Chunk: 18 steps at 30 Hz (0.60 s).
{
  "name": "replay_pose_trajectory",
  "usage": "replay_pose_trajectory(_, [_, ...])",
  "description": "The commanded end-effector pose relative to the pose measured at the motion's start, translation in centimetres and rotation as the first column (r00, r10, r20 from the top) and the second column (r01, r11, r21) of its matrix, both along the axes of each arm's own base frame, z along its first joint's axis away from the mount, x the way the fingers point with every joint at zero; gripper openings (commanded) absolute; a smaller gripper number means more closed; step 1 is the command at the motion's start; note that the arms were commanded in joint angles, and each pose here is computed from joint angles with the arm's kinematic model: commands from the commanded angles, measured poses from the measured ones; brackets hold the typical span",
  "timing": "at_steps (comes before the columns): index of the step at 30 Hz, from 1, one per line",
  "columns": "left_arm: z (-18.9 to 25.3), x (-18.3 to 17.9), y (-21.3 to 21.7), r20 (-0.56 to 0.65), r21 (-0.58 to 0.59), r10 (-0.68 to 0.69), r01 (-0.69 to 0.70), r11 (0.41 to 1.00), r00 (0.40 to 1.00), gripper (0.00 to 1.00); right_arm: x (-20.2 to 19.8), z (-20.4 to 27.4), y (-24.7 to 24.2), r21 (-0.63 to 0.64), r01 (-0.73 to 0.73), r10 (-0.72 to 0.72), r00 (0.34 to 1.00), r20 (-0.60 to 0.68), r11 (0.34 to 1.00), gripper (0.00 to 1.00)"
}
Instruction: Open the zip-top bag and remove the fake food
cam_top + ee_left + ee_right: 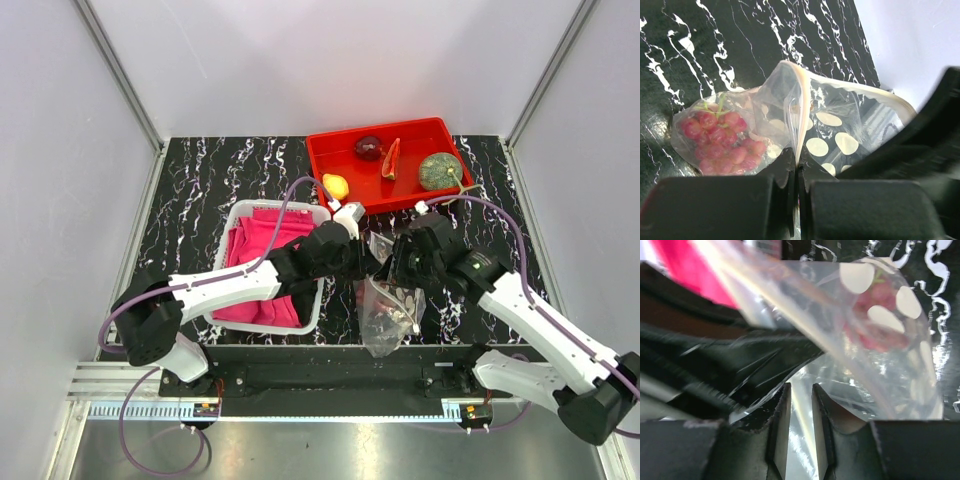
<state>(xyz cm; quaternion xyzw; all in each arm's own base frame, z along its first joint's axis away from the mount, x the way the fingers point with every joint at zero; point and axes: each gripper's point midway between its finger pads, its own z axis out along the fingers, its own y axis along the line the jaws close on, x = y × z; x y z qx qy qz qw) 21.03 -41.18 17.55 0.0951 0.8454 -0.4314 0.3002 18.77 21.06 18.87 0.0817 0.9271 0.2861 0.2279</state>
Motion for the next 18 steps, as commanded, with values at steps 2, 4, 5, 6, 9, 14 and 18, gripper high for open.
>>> replay_pose_trajectory(2, [3.0,-0.1,-1.3,0.035,-0.067,0.005,-0.002,0.998,0.999,0.0,1.1,3.5,2.1,0.201,0.065,-0.079,0.995,0.061,0.977,0.34])
replay_pose_trajectory(4, [2.9,-0.1,-1.2,0.034,-0.063,0.007,-0.005,0.998,0.999,0.0,0.9,4.0,2.6,0.227,0.057,-0.073,0.996,0.06,0.972,0.34])
replay_pose_trajectory(5, [2.8,0.0,-1.2,0.036,-0.06,0.009,-0.007,0.998,0.999,0.0,1.0,4.5,2.6,0.229,0.062,-0.08,0.994,0.072,0.971,0.34])
replay_pose_trajectory(6, [2.5,0.0,-1.1,0.031,-0.054,0.013,-0.011,0.998,0.999,0.0,1.0,4.6,2.6,0.227,0.058,-0.078,0.994,0.079,0.972,0.35])
replay_pose_trajectory(9, [2.4,-0.2,-1.1,0.02,-0.06,0.015,-0.014,0.998,1.0,0.0,1.2,3.7,2.7,0.2,0.054,-0.071,0.994,0.08,0.978,0.35])
replay_pose_trajectory(14, [3.3,-0.4,-0.9,0.029,-0.078,0.009,-0.007,0.997,1.0,0.0,1.7,0.1,2.2,0.127,0.06,-0.071,0.994,0.084,0.99,0.3])
replay_pose_trajectory(18, [3.0,-0.3,-0.2,0.041,-0.053,0.02,-0.018,0.998,0.999,0.0,2.1,-1.5,0.5,0.056,0.09,-0.096,0.987,0.132,0.994,0.22])
